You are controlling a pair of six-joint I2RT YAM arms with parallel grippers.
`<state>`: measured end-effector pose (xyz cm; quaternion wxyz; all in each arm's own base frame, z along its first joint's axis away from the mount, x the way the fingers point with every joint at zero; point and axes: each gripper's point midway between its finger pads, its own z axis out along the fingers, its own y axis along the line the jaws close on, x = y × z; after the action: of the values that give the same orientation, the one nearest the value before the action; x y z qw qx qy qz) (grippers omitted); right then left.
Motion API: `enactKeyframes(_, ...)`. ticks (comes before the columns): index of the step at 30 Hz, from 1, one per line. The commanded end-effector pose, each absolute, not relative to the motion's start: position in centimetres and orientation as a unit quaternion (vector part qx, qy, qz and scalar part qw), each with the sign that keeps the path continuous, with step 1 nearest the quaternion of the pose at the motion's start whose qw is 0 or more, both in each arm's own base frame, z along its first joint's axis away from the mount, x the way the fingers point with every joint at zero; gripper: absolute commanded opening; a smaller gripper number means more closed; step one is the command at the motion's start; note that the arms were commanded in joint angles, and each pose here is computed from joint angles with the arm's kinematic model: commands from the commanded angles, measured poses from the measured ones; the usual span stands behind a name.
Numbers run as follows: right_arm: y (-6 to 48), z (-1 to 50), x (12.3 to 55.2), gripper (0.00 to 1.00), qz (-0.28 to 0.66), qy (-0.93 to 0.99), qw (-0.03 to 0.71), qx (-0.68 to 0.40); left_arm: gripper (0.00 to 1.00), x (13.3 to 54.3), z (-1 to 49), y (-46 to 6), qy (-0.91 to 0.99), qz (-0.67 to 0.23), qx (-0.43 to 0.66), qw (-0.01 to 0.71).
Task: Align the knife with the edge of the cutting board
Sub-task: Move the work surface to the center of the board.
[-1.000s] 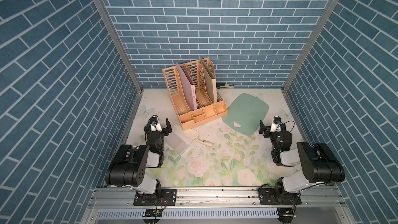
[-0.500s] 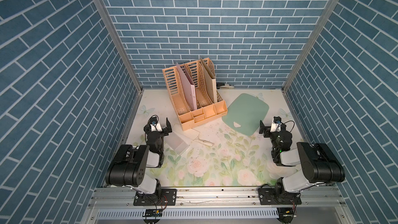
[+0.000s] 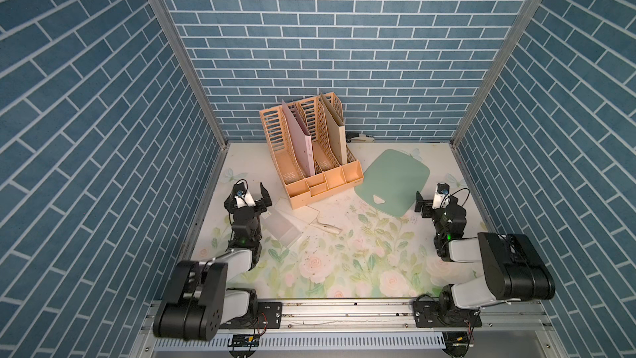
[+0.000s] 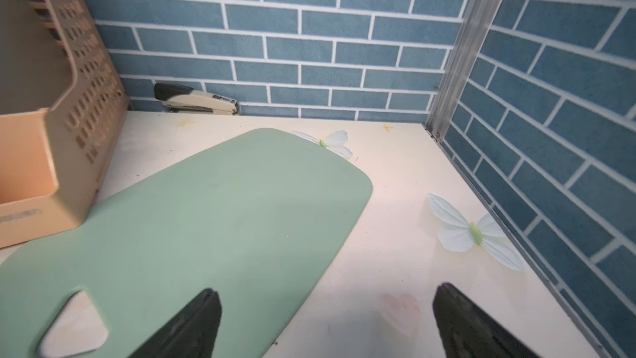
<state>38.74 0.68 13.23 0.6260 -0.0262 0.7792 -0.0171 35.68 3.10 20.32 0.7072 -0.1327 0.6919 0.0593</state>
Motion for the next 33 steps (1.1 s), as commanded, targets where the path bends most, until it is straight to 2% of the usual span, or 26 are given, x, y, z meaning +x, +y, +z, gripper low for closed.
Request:
enactKeyframes(1,-0.8,18.1,40.3,1.0,-0.035,0.806,0.59,0.026,1.0,35.2,21.7,2.6,0.713,0.015,-0.162,0.682)
enactKeyframes(4,-1.2,20.4,38.7,1.0,-0.019,0.78,0.622,0.061,1.0,34.2,22.6,2.4,0.72,-0.028,-0.201,0.664)
enactKeyframes(6,-4.4,20.0,36.2,1.0,-0.015,0.742,0.639,0.202,1.0,33.5,23.1,2.9,0.725,-0.041,-0.242,0.644)
enactKeyframes(8,-7.5,16.7,32.9,0.99,0.022,0.703,0.6,0.382,1.0,32.1,21.8,4.3,0.731,-0.04,-0.317,0.603)
enactKeyframes(9,-6.1,17.4,33.4,0.99,0.073,0.709,0.615,0.336,1.0,31.6,21.8,4.7,0.729,-0.05,-0.353,0.584)
enactKeyframes(11,-2.1,18.7,34.3,0.9,0.139,0.736,0.622,0.228,1.0,32.2,22.0,2.5,0.765,-0.106,-0.299,0.56)
enactKeyframes(15,2.3,15.9,35.3,0.8,0.166,0.832,0.505,0.157,0.97,31.6,19.3,-2.5,0.847,-0.183,-0.215,0.45)
enactKeyframes(18,4.8,13.2,34.9,0.79,0.164,0.884,0.419,0.128,0.93,29.1,16.6,-6.2,0.88,-0.24,-0.145,0.384)
enactKeyframes(24,13.4,11.8,33.8,0.79,0.277,0.897,0.344,0.021,1.0,26.8,18.7,-9.2,0.887,-0.263,-0.105,0.364)
enactKeyframes(29,14.8,7.8,34.8,0.76,0.173,0.943,0.282,0.01,1.0,25.8,20.6,-10.2,0.903,-0.267,-0.071,0.328)
enactKeyframes(33,16.1,6.1,35.7,0.74,0.174,0.951,0.253,-0.026,1.0,25.8,25.1,-9.0,0.887,-0.218,-0.014,0.406)
